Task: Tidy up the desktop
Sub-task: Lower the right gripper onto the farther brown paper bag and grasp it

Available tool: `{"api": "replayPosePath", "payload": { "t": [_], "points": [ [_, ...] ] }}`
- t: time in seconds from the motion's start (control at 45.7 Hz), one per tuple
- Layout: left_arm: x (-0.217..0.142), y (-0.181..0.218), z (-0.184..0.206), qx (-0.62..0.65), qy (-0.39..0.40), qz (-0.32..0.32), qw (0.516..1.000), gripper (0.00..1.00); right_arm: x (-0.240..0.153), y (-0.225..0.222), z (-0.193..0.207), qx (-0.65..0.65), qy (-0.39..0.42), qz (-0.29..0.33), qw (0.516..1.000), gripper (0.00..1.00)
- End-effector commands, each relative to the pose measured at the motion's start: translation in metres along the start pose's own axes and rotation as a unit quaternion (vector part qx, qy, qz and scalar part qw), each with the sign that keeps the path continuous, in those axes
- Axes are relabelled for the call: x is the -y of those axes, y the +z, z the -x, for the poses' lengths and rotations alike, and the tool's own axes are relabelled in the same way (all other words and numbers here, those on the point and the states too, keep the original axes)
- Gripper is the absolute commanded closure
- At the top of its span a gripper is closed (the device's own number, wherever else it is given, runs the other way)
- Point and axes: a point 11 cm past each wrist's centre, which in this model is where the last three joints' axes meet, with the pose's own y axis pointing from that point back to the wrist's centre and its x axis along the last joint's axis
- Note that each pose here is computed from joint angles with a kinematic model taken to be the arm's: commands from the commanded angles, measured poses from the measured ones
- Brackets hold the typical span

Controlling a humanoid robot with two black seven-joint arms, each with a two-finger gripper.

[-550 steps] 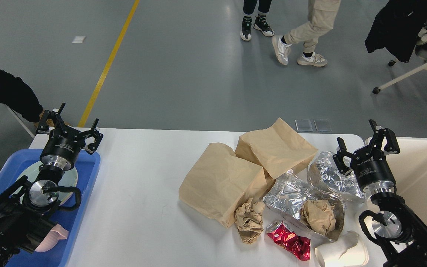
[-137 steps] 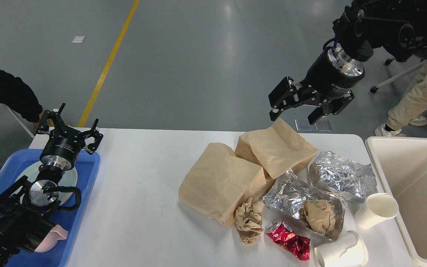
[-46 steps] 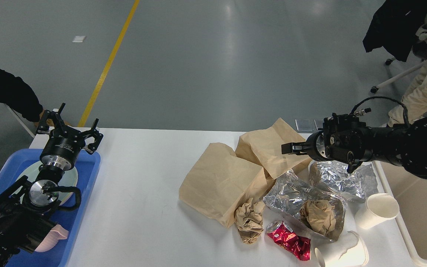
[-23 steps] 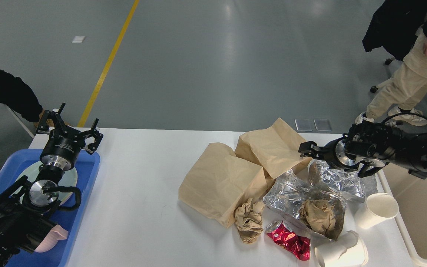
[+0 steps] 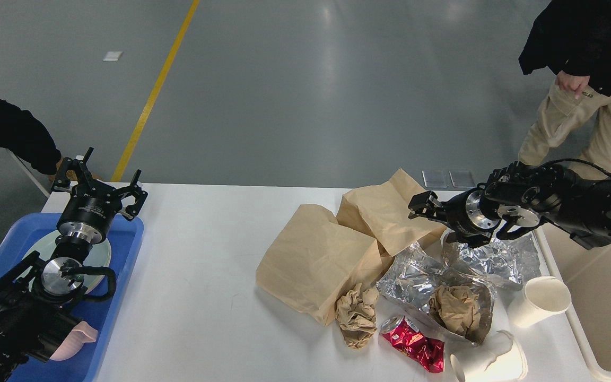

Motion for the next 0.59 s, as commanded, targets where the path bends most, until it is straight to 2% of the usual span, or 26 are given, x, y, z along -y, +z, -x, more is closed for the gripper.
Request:
{"api": "replayPosePath", "payload": {
  "t": [0.0,0.416,0.503,0.569],
  "points": [
    [0.0,0.0,0.0,0.0,0.0,0.0,1.0,0.04,0.003,-0.004,0.002,-0.004,0.004,-0.002,1.0,0.0],
    [0.0,0.0,0.0,0.0,0.0,0.0,1.0,0.04,0.024,-0.013,0.028,-0.019,0.003,-0.003,1.0,0.0],
    [0.0,0.0,0.0,0.0,0.0,0.0,1.0,0.04,0.025,-0.015,0.03,-0.02,0.001,-0.007,1.0,0.09],
    [0.0,0.0,0.0,0.0,0.0,0.0,1.0,0.04,0.026,-0.014,0.031,-0.023,-0.002,-0.005,1.0,0.22]
  ]
}}
